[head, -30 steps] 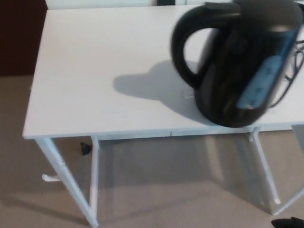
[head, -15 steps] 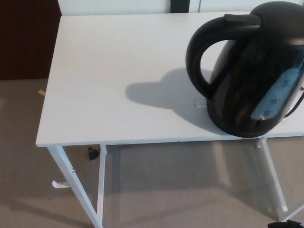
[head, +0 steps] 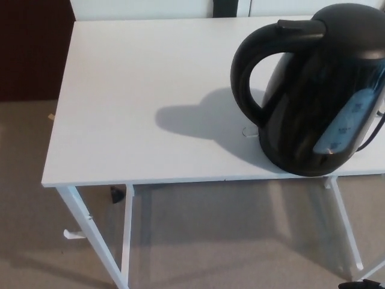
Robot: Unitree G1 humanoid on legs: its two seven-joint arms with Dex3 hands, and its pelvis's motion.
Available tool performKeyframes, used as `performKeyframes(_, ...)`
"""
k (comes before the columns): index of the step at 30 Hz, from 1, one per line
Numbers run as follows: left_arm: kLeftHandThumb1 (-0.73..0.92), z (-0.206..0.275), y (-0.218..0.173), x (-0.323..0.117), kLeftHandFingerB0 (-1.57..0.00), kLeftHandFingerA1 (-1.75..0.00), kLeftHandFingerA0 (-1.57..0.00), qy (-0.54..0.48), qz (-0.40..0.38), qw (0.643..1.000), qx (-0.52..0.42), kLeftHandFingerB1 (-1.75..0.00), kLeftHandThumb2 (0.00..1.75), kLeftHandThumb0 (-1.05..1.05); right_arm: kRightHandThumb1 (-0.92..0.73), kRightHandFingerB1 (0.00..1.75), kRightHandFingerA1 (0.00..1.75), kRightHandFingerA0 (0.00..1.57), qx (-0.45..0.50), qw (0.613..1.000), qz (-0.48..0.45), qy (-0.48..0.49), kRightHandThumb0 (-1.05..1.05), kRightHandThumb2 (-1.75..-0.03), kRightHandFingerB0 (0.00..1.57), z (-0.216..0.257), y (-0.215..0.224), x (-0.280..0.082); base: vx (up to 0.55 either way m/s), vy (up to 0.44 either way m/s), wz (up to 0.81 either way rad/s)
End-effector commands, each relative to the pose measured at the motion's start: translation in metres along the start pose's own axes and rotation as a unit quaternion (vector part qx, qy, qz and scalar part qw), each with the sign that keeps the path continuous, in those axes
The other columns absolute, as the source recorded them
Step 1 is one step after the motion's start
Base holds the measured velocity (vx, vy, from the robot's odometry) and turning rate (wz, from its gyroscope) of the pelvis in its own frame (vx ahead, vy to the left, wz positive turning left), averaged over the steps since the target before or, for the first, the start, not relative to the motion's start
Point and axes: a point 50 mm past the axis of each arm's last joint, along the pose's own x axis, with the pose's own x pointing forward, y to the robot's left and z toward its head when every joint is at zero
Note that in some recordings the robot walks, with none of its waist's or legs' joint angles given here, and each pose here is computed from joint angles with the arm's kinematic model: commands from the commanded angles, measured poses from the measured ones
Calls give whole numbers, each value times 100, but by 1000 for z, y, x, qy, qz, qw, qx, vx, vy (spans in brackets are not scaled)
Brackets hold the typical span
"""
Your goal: The robot walk towards a table in front and uses its left hand to pick up the pot from the base and places it on the table
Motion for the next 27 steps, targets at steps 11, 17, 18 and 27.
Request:
performKeyframes(11, 56, 298, -18, -37, -11, -37, -10, -421, 23, 906, 47, -30, 58, -8, -64, 42, 57, 62, -2, 1000, -7, 6, -32, -58, 39, 0, -5, 0, 6, 2, 1)
performKeyframes(17, 34, 318, -123, -65, -5, -50, -6, -487, -146, 852, 121, -49, 87, -21, -63, 43, 57, 65, -4, 1000, -17, -12, -32, -58, 41, 10, -8, 5, 0, 0, 0)
performKeyframes(18, 34, 319, -135, -68, -5, -50, -6, -492, -158, 846, 131, -49, 87, -21, -63, 43, 57, 65, -6, 1000, -18, -12, -32, -58, 41, 10, -8, 5, 0, 0, 0)
performKeyframes(27, 25, 345, -259, -97, 0, -49, 0, -504, -245, 790, 249, -48, 83, -30, -65, 43, 55, 64, -22, 999, -17, -16, -35, -59, 42, 11, -3, 5, 0, 0, 0)
